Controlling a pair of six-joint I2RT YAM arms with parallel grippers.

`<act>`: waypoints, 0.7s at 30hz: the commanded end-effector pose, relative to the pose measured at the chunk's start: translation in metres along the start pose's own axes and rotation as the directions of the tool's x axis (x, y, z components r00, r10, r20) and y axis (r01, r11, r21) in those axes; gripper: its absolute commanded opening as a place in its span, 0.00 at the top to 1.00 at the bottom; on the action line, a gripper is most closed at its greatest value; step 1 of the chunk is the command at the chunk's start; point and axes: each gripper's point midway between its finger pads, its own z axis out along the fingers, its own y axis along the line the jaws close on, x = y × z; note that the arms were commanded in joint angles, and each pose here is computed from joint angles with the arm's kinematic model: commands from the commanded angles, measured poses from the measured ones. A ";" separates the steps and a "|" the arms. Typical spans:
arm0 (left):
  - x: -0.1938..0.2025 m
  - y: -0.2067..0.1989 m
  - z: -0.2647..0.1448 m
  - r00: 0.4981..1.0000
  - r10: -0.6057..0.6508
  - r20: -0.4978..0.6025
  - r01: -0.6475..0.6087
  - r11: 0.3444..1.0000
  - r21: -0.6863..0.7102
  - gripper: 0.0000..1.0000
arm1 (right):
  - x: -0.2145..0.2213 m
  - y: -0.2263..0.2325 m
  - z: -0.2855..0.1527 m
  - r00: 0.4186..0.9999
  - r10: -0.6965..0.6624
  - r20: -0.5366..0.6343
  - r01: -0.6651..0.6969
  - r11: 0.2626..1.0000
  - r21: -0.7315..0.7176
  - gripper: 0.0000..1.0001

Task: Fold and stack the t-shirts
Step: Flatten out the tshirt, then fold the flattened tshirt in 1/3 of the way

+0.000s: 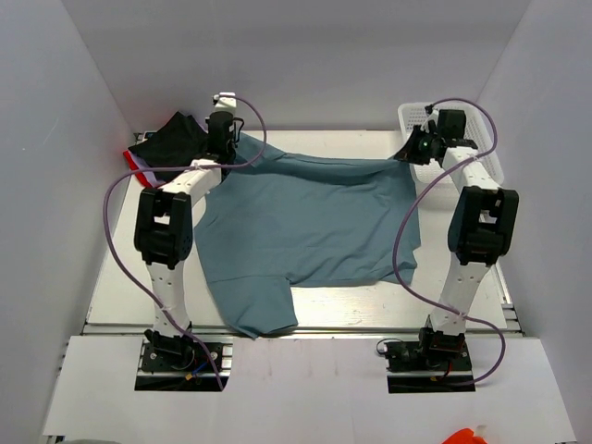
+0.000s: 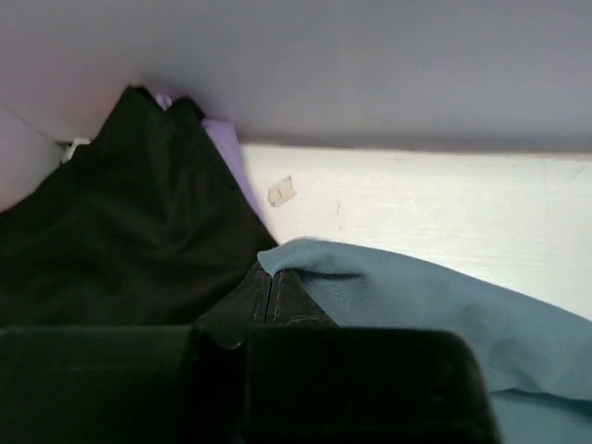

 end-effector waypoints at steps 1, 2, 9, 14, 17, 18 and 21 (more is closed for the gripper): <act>-0.038 0.026 -0.024 0.993 -0.104 0.057 0.104 0.995 0.007 1.00 | -0.033 0.010 -0.012 0.997 -0.049 0.065 0.047 0.998 0.032 1.00; -0.028 0.028 -0.031 0.994 -0.106 0.036 0.106 0.994 0.008 1.00 | -0.032 0.009 -0.013 0.997 -0.053 0.061 0.049 0.997 0.053 1.00; 0.017 0.025 -0.089 0.963 -0.189 -0.190 0.209 0.974 0.091 1.00 | -0.028 -0.005 -0.037 0.997 -0.042 0.067 0.030 0.985 0.173 1.00; 0.044 0.026 -0.128 0.906 -0.268 -0.327 0.306 0.950 0.069 1.00 | -0.021 -0.006 -0.043 0.999 -0.039 0.028 0.033 0.981 0.191 1.00; 0.045 0.021 -0.155 0.879 -0.311 -0.362 0.374 0.920 0.119 1.00 | -0.020 -0.008 -0.045 0.999 -0.040 0.020 0.035 0.979 0.203 1.00; 0.045 0.013 -0.164 0.879 -0.302 -0.370 0.378 0.913 0.152 1.00 | -0.020 -0.007 -0.048 0.999 -0.043 0.022 0.037 0.978 0.204 1.00; 0.056 0.013 -0.194 0.846 -0.320 -0.426 0.416 0.897 0.151 1.00 | -0.021 -0.006 -0.053 0.998 -0.059 0.019 0.054 0.977 0.205 1.00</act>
